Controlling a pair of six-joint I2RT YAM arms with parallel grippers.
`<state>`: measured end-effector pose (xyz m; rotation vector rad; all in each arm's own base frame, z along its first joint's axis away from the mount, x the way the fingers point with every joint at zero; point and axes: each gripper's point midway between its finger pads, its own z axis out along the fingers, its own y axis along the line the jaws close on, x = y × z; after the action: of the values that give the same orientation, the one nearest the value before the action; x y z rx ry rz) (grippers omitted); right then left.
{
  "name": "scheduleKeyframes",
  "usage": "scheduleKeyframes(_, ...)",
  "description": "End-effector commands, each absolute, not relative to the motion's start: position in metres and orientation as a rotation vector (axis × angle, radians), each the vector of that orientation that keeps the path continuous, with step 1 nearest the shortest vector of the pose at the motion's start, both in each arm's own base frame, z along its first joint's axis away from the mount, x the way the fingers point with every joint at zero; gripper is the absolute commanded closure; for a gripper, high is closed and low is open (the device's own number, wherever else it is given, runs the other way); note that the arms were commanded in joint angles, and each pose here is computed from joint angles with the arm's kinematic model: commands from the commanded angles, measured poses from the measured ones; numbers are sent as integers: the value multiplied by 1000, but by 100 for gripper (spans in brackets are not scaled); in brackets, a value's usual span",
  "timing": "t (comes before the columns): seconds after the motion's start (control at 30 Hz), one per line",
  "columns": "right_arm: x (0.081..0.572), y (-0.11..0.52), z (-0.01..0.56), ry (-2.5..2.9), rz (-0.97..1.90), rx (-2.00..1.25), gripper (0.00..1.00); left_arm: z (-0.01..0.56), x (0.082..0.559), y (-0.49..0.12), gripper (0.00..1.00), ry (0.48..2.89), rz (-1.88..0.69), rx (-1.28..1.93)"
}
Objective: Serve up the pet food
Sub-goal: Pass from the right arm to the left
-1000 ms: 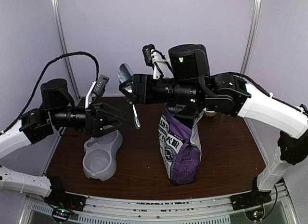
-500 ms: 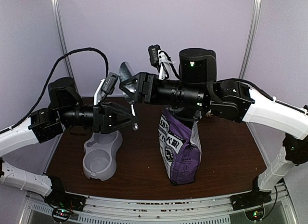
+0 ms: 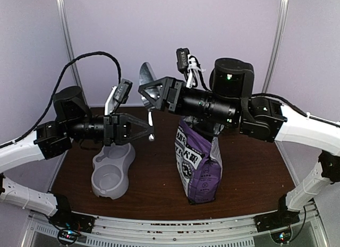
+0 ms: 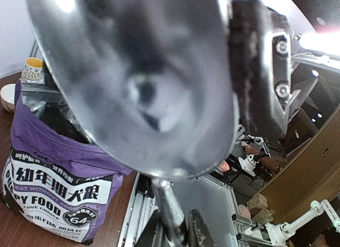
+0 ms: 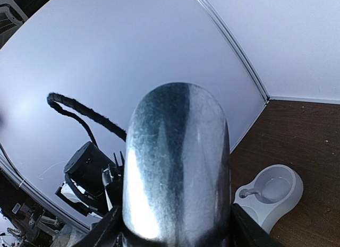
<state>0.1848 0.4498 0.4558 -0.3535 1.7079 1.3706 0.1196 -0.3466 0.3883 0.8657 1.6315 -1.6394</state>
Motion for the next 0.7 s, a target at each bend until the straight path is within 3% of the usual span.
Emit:
scheduleKeyframes(0.0,179,438,483,1606,1443,-316,66,402,118,-345,90,1558,-1660,855)
scheduleKeyframes(0.1,177,436,482,1585,1455,-318,64,401,118,-345,100,1567,-1665,845)
scheduleKeyframes(0.27,177,432,475,1592,1433,-326,58,397,121,-342,100,1581,-1653,815)
scheduleKeyframes(0.67,183,424,465,1643,1325,-340,21,376,132,-336,100,1680,-1484,824)
